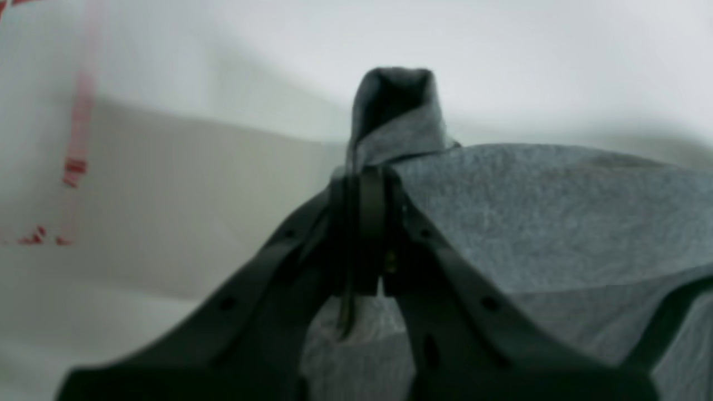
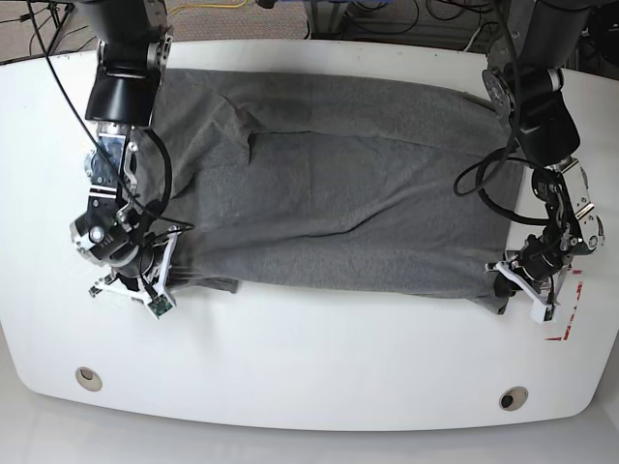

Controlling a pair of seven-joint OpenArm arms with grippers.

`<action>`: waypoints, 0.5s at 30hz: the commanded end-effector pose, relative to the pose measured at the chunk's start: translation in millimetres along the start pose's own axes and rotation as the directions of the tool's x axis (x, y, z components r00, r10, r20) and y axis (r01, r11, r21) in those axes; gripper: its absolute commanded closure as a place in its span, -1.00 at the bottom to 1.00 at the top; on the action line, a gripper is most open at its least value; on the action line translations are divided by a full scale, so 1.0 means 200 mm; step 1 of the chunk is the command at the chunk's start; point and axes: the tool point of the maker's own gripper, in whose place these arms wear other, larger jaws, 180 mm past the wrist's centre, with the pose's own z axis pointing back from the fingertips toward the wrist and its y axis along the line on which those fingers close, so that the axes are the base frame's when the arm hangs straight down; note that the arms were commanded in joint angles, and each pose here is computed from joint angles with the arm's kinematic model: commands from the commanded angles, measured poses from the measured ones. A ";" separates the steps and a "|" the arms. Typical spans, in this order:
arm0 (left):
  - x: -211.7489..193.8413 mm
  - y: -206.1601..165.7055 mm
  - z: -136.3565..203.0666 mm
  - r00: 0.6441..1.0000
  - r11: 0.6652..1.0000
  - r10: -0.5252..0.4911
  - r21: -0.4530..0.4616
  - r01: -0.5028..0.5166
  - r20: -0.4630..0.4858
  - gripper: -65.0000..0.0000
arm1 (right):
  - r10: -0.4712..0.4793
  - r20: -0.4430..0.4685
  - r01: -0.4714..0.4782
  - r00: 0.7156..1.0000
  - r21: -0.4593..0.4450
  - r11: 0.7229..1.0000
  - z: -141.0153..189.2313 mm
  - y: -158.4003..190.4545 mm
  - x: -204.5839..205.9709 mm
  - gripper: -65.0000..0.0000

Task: Layout the t-shirt on the table in an organized manner, then fold the t-shirt properly
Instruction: 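Lift the hem with both grippers and fold it over toward the collar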

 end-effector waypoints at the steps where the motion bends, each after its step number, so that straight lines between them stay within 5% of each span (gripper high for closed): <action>1: 0.11 0.05 0.06 0.998 0.999 -0.028 0.025 0.027 0.054 1.00 | 0.026 0.017 -0.025 1.000 -0.058 0.998 0.09 -0.05 0.03 0.92; 15: -0.09 0.09 0.24 0.988 0.985 -0.135 0.101 0.142 -0.070 1.00 | 0.079 -0.048 -0.082 0.996 -0.061 0.995 0.24 0.12 -0.15 0.92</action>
